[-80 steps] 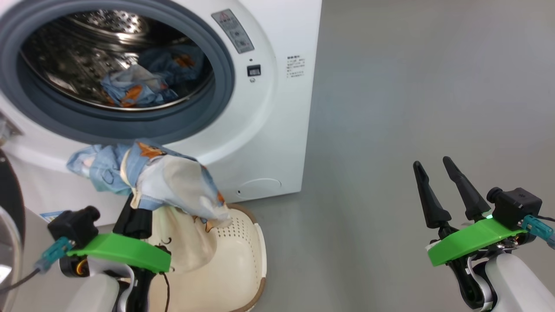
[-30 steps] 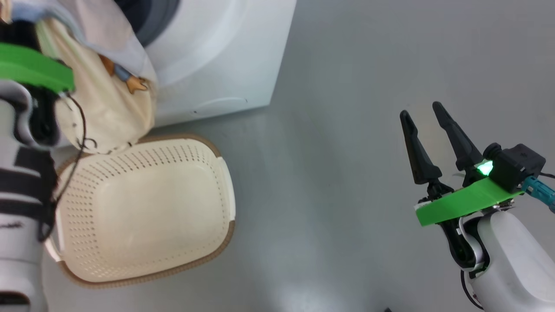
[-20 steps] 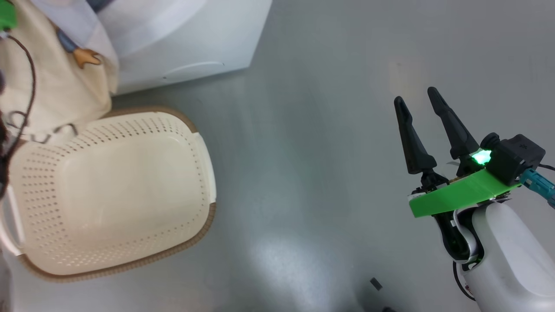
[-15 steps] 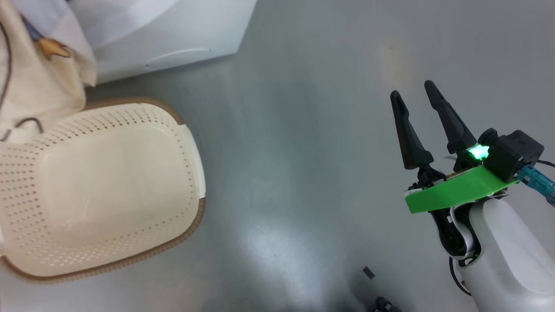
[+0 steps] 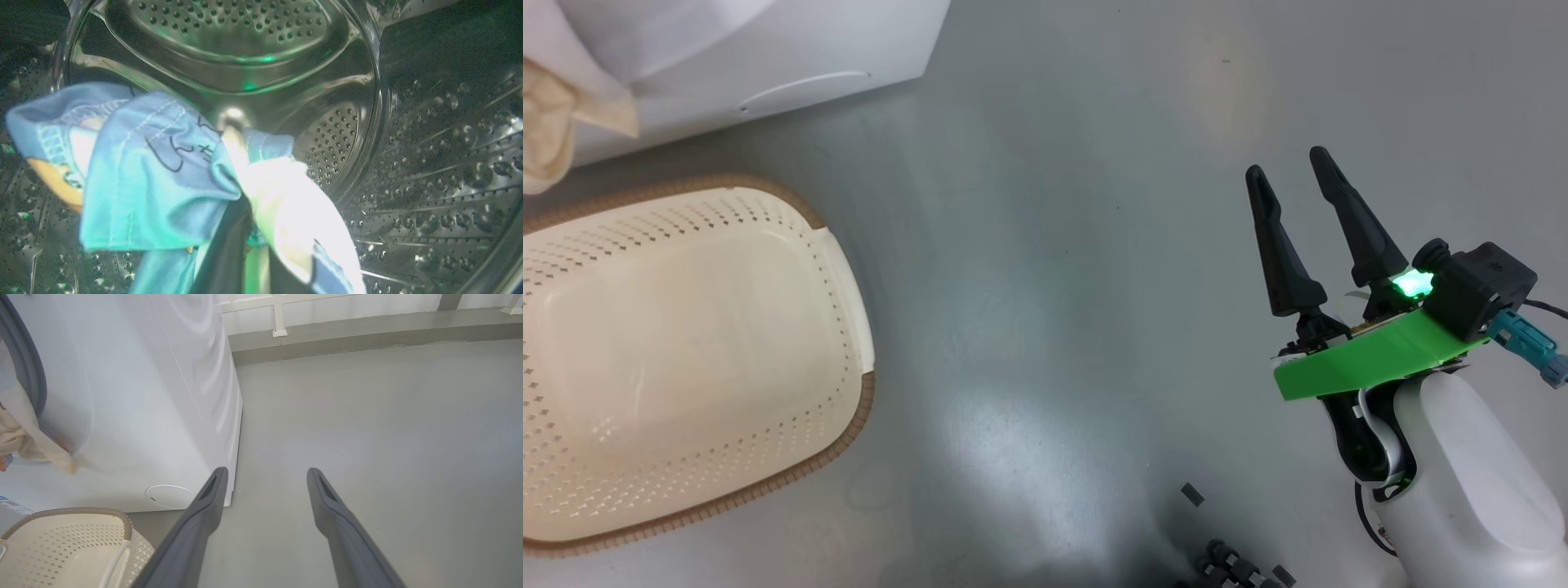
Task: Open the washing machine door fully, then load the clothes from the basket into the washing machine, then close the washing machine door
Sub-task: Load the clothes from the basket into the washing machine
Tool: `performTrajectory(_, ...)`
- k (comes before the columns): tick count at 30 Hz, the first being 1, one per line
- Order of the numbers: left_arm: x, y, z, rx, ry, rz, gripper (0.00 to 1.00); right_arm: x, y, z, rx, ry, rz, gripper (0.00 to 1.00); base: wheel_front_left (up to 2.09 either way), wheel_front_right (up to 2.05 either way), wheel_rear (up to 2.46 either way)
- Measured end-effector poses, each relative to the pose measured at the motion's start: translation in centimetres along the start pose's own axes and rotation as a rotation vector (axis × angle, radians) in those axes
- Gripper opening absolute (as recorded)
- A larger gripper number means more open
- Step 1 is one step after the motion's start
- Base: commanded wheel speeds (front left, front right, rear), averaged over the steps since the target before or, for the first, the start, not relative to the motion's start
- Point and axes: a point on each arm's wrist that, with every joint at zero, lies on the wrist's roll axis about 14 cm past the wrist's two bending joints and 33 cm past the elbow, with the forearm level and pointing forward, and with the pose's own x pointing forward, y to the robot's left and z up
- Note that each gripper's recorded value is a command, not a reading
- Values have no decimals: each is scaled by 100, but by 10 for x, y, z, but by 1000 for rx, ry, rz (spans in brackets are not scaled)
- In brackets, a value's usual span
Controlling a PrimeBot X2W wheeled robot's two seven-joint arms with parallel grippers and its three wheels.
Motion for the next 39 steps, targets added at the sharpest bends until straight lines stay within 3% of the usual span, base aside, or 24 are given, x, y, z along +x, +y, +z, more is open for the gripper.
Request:
performTrajectory(1,-1,0,-5,15,18,2,26,0,0,0,0,0,0,100,0,0,0)
performTrajectory(2,-3,1,-13,46,47,1,91,0,0,0,1,0,0,100,0,0,0)
performTrajectory(3,-7,3,-26,80,94,3,100,0,0,1,1,-1,0,100,0,0,0)
performTrajectory(8,-34,13,-84,132,347,37,100,-1,2,4,4,-8,4,100,0,0,0)
performTrajectory(12,-44,15,-97,140,448,51,100,-2,4,7,4,-15,9,100,0,0,0)
performTrajectory(23,-51,9,-67,154,397,39,100,-6,12,34,1,-76,32,100,0,0,0)
performTrajectory(39,-116,-7,-32,175,390,-3,100,-24,31,78,6,-174,92,100,0,0,0)
